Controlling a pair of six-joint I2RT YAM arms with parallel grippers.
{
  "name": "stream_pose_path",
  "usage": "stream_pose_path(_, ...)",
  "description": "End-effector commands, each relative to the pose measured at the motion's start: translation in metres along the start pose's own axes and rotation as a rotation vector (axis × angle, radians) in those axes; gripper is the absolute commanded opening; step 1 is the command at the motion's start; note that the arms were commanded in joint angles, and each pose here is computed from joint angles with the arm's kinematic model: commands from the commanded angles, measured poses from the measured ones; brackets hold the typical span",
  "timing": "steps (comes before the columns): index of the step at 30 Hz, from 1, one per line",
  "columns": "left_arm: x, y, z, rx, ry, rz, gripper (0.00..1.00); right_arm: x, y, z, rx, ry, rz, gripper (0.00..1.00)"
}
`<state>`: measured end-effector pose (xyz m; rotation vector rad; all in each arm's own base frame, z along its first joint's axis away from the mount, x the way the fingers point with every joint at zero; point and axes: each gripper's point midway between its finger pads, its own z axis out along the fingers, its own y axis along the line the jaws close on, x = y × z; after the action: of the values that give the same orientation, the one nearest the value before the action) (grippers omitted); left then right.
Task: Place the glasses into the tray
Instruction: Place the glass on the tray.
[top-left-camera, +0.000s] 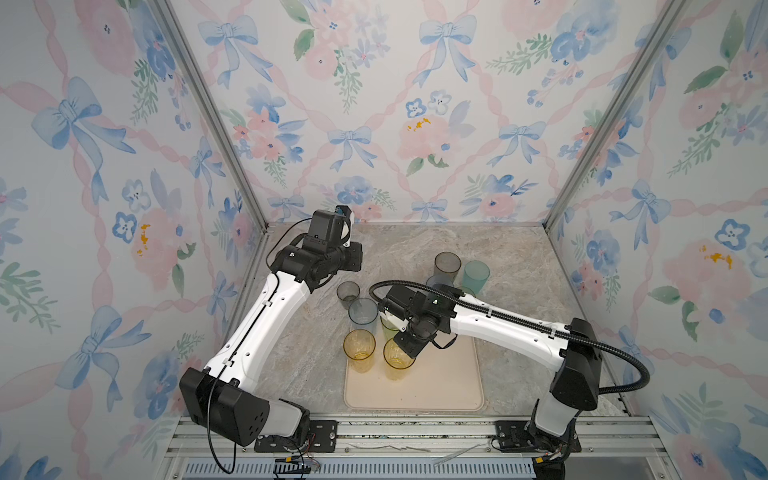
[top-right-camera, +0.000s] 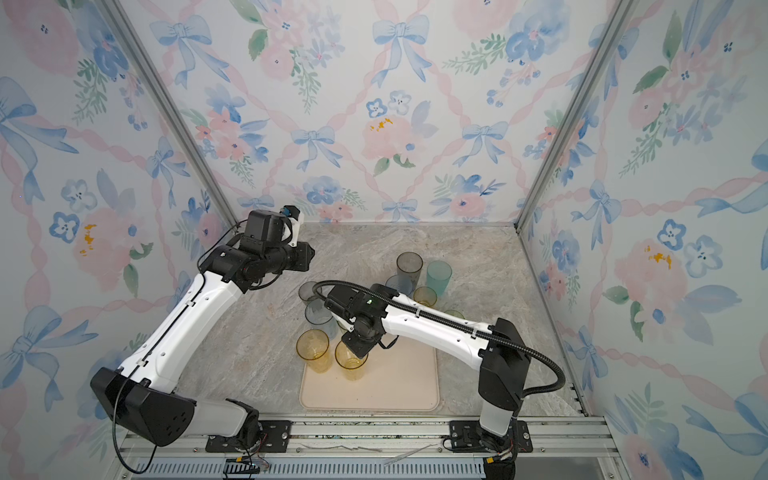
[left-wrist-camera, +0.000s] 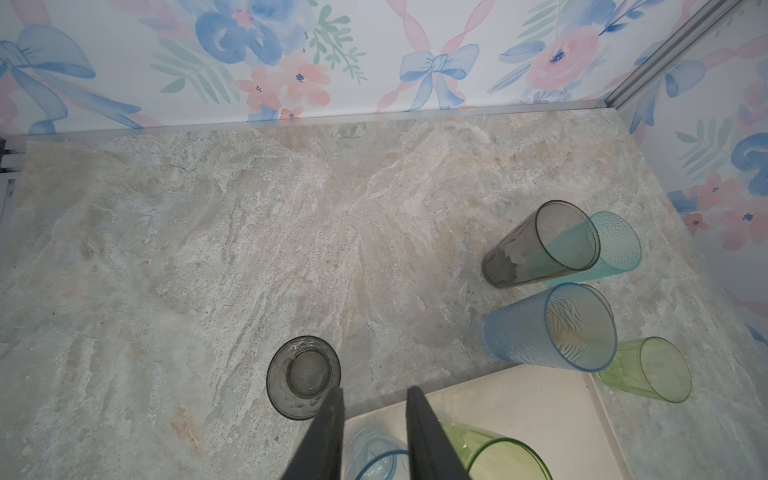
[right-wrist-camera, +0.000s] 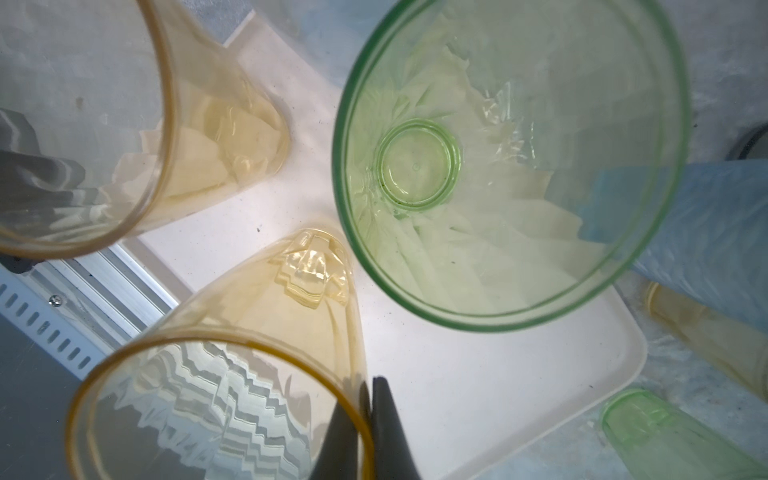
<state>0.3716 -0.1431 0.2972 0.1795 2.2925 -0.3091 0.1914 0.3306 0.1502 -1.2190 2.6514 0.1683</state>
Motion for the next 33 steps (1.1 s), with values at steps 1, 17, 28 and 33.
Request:
stream_pose_path(1,0.003,0.005,-0.002,-0.006,0.0,0.011,0.29,-0.006,0.001,-0.003,-0.017,0.002,-0.007,0.0)
stream_pose_path(17,0.002,0.014,0.001,-0.01,0.009,0.009,0.29,-0.011,0.001,0.007,-0.006,0.027,-0.005,0.01)
stream_pose_path(28,0.003,0.019,0.003,-0.009,0.015,0.013,0.29,-0.015,-0.002,0.008,0.01,0.032,0.005,0.07)
stream_pose_path(33,0.003,0.021,0.004,-0.01,0.016,0.013,0.29,-0.017,-0.003,0.009,0.014,0.031,0.014,0.07)
